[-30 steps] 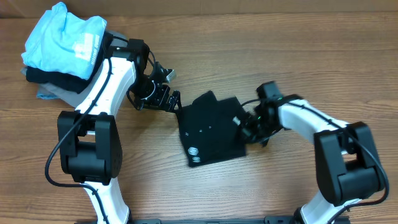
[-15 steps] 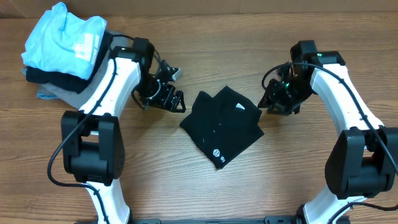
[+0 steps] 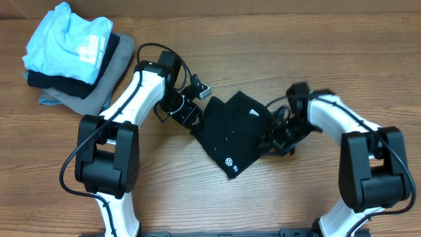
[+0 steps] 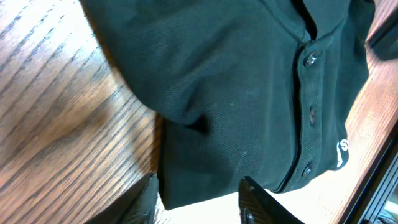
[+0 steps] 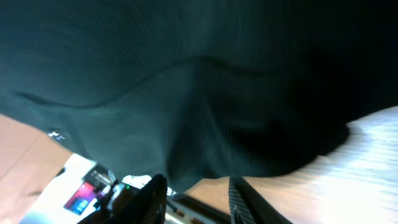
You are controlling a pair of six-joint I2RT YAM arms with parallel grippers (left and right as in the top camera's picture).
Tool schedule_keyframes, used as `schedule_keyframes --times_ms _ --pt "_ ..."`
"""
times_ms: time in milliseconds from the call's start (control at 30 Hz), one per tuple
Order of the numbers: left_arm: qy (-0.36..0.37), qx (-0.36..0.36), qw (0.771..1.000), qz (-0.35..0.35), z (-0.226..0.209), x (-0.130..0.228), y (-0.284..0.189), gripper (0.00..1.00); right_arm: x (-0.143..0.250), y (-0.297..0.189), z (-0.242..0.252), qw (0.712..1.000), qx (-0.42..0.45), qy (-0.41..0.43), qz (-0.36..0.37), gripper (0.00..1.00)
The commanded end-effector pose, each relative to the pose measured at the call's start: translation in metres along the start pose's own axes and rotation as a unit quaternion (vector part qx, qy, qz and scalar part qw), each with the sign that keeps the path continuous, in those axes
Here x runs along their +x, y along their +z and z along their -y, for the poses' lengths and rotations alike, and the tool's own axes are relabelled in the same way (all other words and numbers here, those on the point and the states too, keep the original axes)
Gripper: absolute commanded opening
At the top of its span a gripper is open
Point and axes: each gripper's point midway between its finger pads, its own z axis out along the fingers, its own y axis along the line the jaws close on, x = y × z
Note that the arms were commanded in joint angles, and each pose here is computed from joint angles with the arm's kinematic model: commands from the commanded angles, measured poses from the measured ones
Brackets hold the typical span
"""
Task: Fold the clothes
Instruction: 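Pat and straighten the folded square's edges with both grippers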
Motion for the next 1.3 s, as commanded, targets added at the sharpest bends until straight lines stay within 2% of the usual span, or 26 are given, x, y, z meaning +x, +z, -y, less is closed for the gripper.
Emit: schedule_keyframes --times_ms 0,33,133,233,400,467,533,567,600,633,867,933,1000,1067,1133,1167,1267 --pt "0.014 0.033 0.999 0.013 0.01 -0.002 0.002 0.44 0.021 0.024 -0.005 0.998 -0.049 0.018 -0.039 0.37" --pt "0.014 0.033 0.999 0.013 0.01 -0.002 0.002 0.44 0.02 0.027 -0.003 0.998 -0.051 0.017 -0.036 0.36" --pt "0.015 0.033 0.999 0.012 0.01 -0.002 0.002 0.45 0.009 0.031 0.004 0.999 -0.04 0.016 -0.011 0.16" --pt "0.014 0.033 0.999 0.01 0.01 -0.001 0.002 0.45 -0.008 0.022 0.014 0.999 -0.019 0.02 0.024 0.04" --pt "0.01 0.036 0.999 0.005 0.012 0.001 0.002 0.47 -0.041 -0.014 0.026 0.997 -0.004 0.014 0.081 0.04" --pt "0.009 0.035 0.999 0.004 0.011 0.002 0.002 0.63 -0.061 -0.031 0.037 0.992 0.021 0.022 0.122 0.04" --pt "0.007 0.036 0.999 0.003 0.012 0.002 0.002 0.72 -0.077 -0.048 0.042 0.988 0.032 0.016 0.153 0.04" --pt "0.005 0.038 0.999 0.003 0.013 0.002 0.002 0.76 -0.083 -0.062 0.036 0.987 0.016 -0.011 0.161 0.09" --pt "-0.002 0.042 0.999 0.004 0.014 0.002 0.002 0.76 -0.082 -0.067 0.03 0.987 0.005 -0.028 0.157 0.21" --pt "-0.006 0.05 0.999 0.006 0.017 0.001 0.002 0.76 -0.08 -0.073 0.025 0.987 -0.002 -0.044 0.153 0.26" --pt "-0.008 0.133 0.991 0.016 0.057 -0.002 0.006 0.63 -0.056 -0.098 0.01 0.99 0.004 -0.069 0.123 0.3" --pt "0.002 0.13 0.991 0.013 0.06 -0.003 0.013 0.53 -0.047 -0.096 0.007 0.992 -0.002 -0.071 0.107 0.3" --pt "0.004 0.121 0.993 0.011 0.06 -0.003 0.022 0.52 -0.039 -0.092 0.0 0.992 -0.015 -0.086 0.091 0.29" --pt "-0.034 0.081 0.996 -0.001 0.049 -0.002 0.033 0.43 -0.034 -0.087 -0.004 0.992 -0.013 -0.093 0.082 0.29" --pt "-0.067 0.052 0.996 -0.003 0.039 -0.002 0.038 0.41 -0.032 -0.082 -0.009 0.991 -0.01 -0.104 0.078 0.29" --pt "-0.069 0.049 0.996 0.003 0.038 -0.005 0.04 0.45 -0.032 -0.08 -0.012 0.991 -0.009 -0.11 0.078 0.29" --pt "-0.074 0.051 0.995 0.032 0.035 -0.019 0.041 0.68 -0.031 -0.074 -0.021 0.989 -0.011 -0.128 0.076 0.31"
